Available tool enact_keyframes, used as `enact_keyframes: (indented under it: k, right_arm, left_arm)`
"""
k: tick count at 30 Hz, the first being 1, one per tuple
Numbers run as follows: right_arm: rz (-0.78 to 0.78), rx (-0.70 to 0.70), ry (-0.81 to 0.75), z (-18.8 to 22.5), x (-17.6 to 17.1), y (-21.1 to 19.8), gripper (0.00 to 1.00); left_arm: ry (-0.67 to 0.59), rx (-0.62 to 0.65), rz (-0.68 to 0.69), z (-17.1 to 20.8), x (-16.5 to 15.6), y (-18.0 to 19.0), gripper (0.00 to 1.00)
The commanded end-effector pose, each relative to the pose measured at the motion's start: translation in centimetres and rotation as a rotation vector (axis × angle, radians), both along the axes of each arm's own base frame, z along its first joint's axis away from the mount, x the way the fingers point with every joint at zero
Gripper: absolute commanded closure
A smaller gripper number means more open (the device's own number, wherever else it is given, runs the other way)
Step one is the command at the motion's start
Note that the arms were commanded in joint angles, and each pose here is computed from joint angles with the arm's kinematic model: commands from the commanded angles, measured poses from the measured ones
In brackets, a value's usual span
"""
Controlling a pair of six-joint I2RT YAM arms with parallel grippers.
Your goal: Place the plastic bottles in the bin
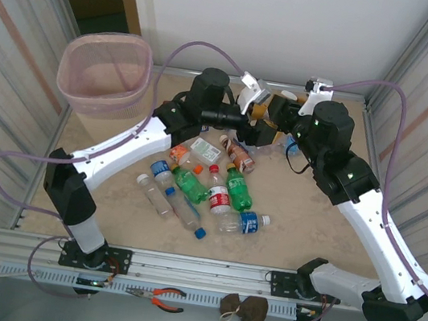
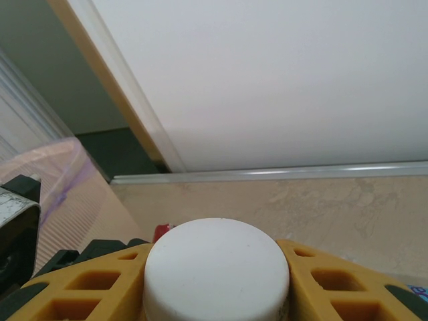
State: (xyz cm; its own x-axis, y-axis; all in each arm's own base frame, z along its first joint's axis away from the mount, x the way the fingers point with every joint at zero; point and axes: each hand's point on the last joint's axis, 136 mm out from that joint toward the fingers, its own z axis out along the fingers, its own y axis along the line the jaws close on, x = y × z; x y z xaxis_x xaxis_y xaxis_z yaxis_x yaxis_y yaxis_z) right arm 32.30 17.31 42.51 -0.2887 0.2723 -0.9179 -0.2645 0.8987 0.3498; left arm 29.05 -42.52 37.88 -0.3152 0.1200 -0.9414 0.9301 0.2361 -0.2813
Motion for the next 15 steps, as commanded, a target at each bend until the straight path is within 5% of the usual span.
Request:
enact_keyframes:
  k: [1, 15]
  right_arm:
    - [0.000, 0.038, -0.039, 1.36, -0.43, -0.09, 0.62]
    - [-0.002, 0.041, -0.044, 1.57, -0.83, -0.39, 0.56]
  left_arm:
    - [-0.034, -0.031, -0.054, 1.73, -1.22, -0.65, 0.25]
    - [-0.047, -0.031, -0.061, 1.92, -1.55, -0.57, 0.43]
